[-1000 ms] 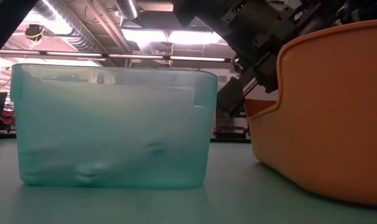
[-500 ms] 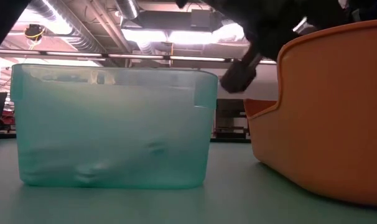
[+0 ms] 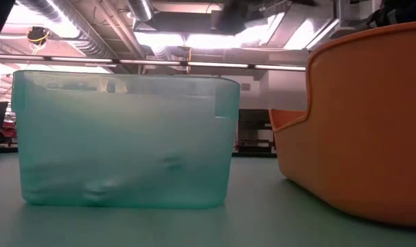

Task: Sort silverware by color (type)
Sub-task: Return to Home Position

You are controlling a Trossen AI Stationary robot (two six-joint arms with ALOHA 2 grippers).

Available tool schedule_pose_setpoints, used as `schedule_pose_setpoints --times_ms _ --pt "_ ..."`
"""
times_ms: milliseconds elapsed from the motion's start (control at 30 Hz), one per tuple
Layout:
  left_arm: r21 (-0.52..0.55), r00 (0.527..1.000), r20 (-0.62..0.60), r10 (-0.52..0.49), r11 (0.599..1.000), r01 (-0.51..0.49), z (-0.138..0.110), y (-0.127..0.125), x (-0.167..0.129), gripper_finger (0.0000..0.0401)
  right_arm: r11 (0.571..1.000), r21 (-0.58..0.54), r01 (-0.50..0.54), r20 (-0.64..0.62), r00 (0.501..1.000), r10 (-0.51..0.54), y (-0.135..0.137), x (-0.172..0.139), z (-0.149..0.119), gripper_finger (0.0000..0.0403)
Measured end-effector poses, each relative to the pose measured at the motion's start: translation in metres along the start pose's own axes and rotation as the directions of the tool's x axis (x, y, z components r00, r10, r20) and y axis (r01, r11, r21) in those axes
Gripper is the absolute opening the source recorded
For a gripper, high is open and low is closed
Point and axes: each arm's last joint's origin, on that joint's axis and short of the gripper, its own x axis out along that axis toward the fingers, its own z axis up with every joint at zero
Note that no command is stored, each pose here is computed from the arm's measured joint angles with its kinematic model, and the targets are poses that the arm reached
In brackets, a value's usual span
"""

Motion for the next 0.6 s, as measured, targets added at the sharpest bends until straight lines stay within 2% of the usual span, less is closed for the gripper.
schedule_pose_setpoints --times_ms 200,467,600 --pt "0.183 0.996 0.083 0.011 0.983 -0.026 0.021 -0.010 -0.062 0.0039 1.000 0.009 -0.015 0.015 1.000 0.015 0.002 0.000 0.002 0.0150" --pt "0.273 0.970 0.243 0.025 0.957 -0.093 0.039 -0.017 -0.149 0.0036 1.000 0.016 -0.009 0.041 0.999 0.008 0.002 0.000 0.003 0.0150" --pt "0.311 0.946 0.316 0.071 0.934 -0.174 0.038 -0.016 -0.191 0.0013 1.000 0.021 -0.019 0.043 0.999 0.019 0.003 0.000 0.004 0.0150"
